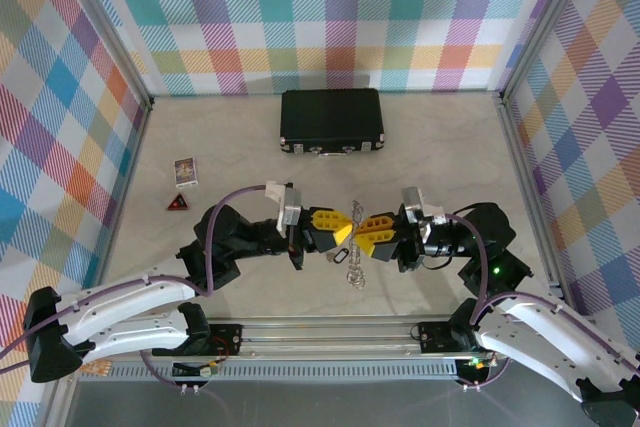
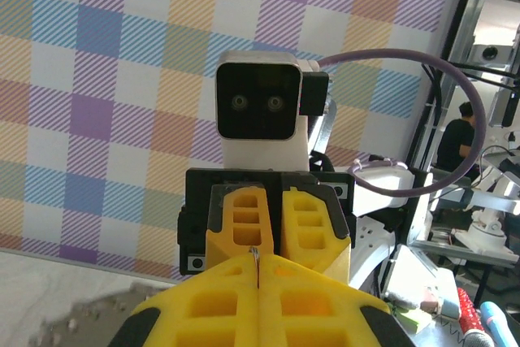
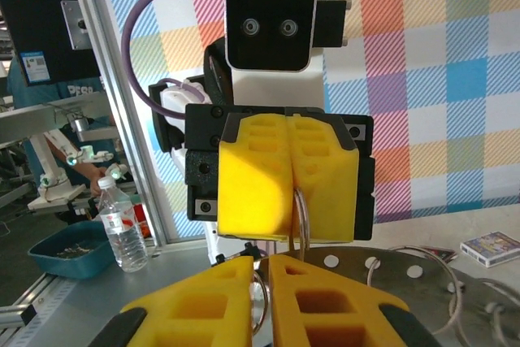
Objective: Put the keys on the keyring
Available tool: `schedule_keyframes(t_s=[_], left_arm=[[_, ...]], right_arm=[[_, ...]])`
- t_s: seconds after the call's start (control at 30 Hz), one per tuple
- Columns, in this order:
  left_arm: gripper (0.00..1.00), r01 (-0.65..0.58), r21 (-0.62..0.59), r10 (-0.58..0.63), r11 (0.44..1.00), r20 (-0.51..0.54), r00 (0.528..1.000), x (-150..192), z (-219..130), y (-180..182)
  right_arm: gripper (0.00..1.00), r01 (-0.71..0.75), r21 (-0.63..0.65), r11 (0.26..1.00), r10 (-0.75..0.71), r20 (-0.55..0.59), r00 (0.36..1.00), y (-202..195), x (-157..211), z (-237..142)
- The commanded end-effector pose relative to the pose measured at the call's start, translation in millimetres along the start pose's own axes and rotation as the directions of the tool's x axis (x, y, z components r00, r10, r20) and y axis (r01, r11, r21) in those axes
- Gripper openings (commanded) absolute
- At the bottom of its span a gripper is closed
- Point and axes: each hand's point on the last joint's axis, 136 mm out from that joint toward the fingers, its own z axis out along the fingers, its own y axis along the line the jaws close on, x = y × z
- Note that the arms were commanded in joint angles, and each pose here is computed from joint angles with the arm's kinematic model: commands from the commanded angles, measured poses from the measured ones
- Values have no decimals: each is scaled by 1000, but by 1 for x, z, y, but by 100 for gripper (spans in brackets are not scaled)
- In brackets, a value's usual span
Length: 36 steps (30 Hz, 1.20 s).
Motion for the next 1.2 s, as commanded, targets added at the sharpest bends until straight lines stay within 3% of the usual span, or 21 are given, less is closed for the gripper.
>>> schedule_keyframes(t_s=[0.0, 0.27, 0.6, 0.87, 1.03, 1.17], left_arm=[[0, -15, 39, 14, 999, 21, 1000, -5, 1, -6], [0, -11, 46, 10, 999, 3, 1000, -2, 1, -7], [0, 0, 73, 1, 997, -11, 1000, 0, 3, -11], [0, 13, 99, -11, 995, -22, 1000, 1, 4, -15], [0, 17, 98, -14, 995, -28, 1000, 3, 4, -14], [0, 19, 94, -16, 995, -31, 999, 3, 4, -14]], right_arm=[[12, 2, 17, 1000, -3, 31, 1000, -4, -4, 2], [9, 2, 15, 1000, -3, 41, 999, -3, -7, 2], [17, -15, 20, 1000, 14, 60, 998, -3, -11, 1], [11, -21, 15, 1000, 19, 73, 997, -3, -14, 2], [0, -26, 35, 999, 23, 69, 997, -7, -12, 2], [0, -30, 65, 997, 27, 44, 999, -12, -8, 2]])
